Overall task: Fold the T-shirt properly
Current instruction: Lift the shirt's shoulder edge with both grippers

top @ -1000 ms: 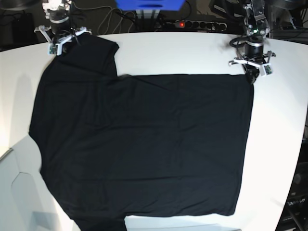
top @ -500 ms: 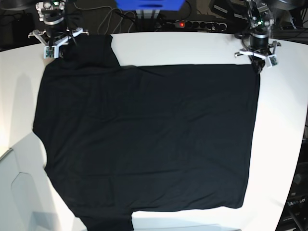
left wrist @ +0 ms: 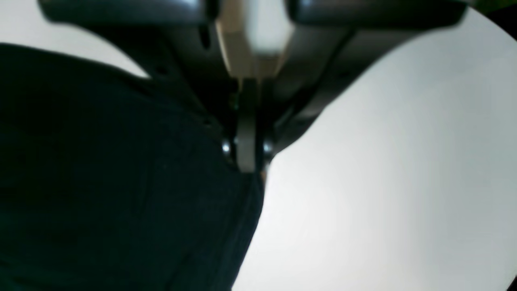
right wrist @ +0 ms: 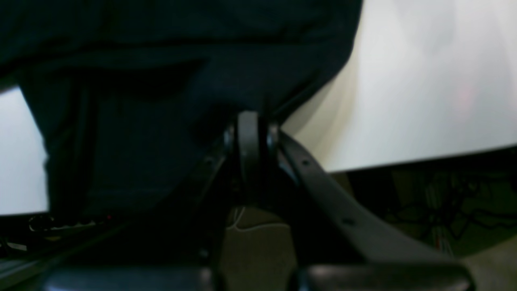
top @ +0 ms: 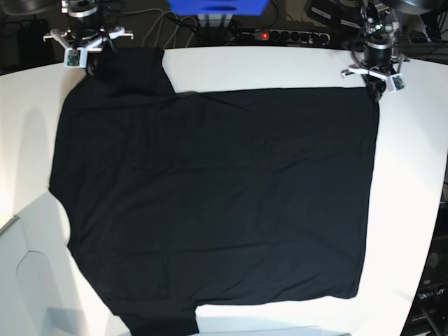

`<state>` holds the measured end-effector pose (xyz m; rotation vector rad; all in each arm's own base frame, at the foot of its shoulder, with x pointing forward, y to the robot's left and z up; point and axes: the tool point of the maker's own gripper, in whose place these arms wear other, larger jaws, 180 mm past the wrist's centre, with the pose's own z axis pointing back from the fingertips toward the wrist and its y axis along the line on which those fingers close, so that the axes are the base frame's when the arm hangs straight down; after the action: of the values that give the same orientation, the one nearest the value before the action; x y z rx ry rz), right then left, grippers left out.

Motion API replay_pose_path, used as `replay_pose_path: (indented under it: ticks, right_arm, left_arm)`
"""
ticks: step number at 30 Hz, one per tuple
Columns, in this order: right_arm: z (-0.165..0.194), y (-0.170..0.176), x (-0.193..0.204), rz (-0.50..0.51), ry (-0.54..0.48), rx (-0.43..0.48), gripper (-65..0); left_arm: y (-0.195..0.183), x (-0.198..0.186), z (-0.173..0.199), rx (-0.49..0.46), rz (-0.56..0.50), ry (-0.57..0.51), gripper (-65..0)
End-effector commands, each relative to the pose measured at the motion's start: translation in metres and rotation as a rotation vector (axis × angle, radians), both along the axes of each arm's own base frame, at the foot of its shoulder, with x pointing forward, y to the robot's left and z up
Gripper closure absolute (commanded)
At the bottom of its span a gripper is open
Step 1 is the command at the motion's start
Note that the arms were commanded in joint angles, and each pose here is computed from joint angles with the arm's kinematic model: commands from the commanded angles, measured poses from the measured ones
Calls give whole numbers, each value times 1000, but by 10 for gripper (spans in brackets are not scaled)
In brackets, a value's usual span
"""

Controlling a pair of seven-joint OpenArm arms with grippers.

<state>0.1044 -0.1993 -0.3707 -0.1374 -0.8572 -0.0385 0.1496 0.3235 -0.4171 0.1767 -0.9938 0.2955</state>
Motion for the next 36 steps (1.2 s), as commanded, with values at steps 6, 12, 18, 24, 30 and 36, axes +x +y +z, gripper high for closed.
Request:
replay_pose_path:
  ticks: [6, 12, 18, 24, 30, 36]
  right_arm:
    - [6, -6, -10, 16, 6, -22, 0]
    - [9, -7, -20, 62, 9, -11, 0]
    - [15, -12, -27, 63, -3, 32, 0]
    - [17, -15, -32, 86, 6, 29, 0]
    - [16, -12, -36, 92, 13, 40, 0]
    - [23, 6, -24, 160, -38, 112, 0]
  left_arm:
    - [-4, -2, 16, 22, -13, -33, -1]
    - [-8, -5, 26, 33, -33, -41, -1]
    - [-8, -15, 23, 29, -30, -19, -1]
    - [-11, -22, 30, 39, -47, -12, -1]
    - [-15, -18, 44, 57, -63, -39, -1]
    - [12, -22, 58, 95, 45, -83, -1]
